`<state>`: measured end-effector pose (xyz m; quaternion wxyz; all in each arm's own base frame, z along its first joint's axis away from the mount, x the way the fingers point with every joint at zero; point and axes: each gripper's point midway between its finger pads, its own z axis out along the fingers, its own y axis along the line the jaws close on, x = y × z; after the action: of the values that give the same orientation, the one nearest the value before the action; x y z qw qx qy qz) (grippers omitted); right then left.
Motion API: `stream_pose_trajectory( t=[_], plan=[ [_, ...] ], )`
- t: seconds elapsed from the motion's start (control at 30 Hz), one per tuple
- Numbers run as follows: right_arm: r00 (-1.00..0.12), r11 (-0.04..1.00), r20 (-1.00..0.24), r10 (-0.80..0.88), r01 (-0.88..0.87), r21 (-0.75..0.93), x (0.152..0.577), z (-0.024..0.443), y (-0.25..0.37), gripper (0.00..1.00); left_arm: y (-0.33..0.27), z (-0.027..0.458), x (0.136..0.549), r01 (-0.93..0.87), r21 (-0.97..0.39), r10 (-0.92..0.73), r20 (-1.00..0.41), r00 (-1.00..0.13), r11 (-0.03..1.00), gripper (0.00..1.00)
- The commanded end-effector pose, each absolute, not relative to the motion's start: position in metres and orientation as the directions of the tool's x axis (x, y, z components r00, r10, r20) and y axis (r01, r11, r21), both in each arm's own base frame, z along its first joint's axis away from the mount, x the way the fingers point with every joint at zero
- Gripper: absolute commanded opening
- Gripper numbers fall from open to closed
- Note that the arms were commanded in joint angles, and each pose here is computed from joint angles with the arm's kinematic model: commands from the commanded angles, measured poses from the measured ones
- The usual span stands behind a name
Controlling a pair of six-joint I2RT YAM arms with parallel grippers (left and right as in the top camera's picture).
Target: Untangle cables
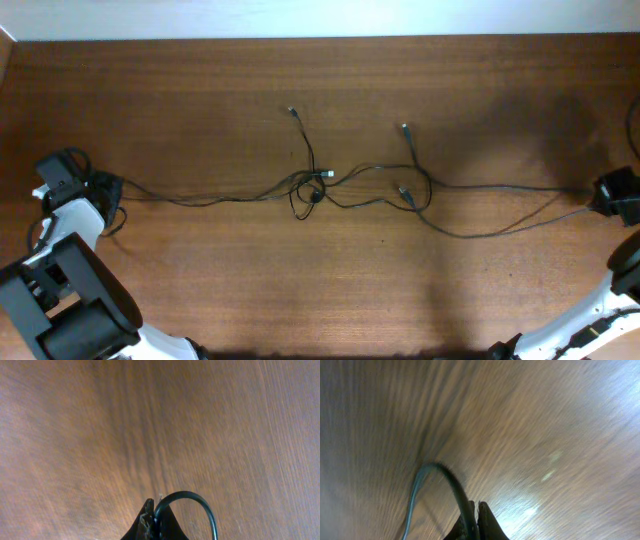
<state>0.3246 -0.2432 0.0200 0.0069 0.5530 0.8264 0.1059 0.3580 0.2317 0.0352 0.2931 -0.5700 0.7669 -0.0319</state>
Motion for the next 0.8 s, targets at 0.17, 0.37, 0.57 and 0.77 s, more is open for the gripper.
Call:
stream_pose_trajectory(
  t=[0.17, 0.37, 0.57, 0.77],
  plan=[
    [-0.770, 0.766, 0.163, 0.616, 0.634, 0.101, 0.363, 0.010, -0.105, 0.05, 0.162, 0.016, 0.358, -0.774, -0.354, -0.849, -0.277, -0.450, 0.525, 0.07],
    [-0.848, 0.863, 0.160, 0.506, 0.494, -0.106, 0.360, 0.049, -0.085, 0.64, 0.146, 0.083, 0.400, -0.608, -0.419, -0.735, -0.300, -0.609, 0.675, 0.78],
    [-0.845, 0.870, 0.207, 0.493, 0.479, -0.118, 0.352, 0.112, -0.083, 0.99, 0.071, 0.136, 0.416, -0.405, -0.361, -0.514, -0.294, -0.806, 0.840, 0.65],
    [-0.900, 0.930, 0.265, 0.347, 0.367, 0.030, 0.356, 0.103, -0.037, 0.44, -0.066, 0.100, 0.407, -0.083, -0.327, -0.157, -0.209, -0.965, 0.941, 0.00]
  ],
)
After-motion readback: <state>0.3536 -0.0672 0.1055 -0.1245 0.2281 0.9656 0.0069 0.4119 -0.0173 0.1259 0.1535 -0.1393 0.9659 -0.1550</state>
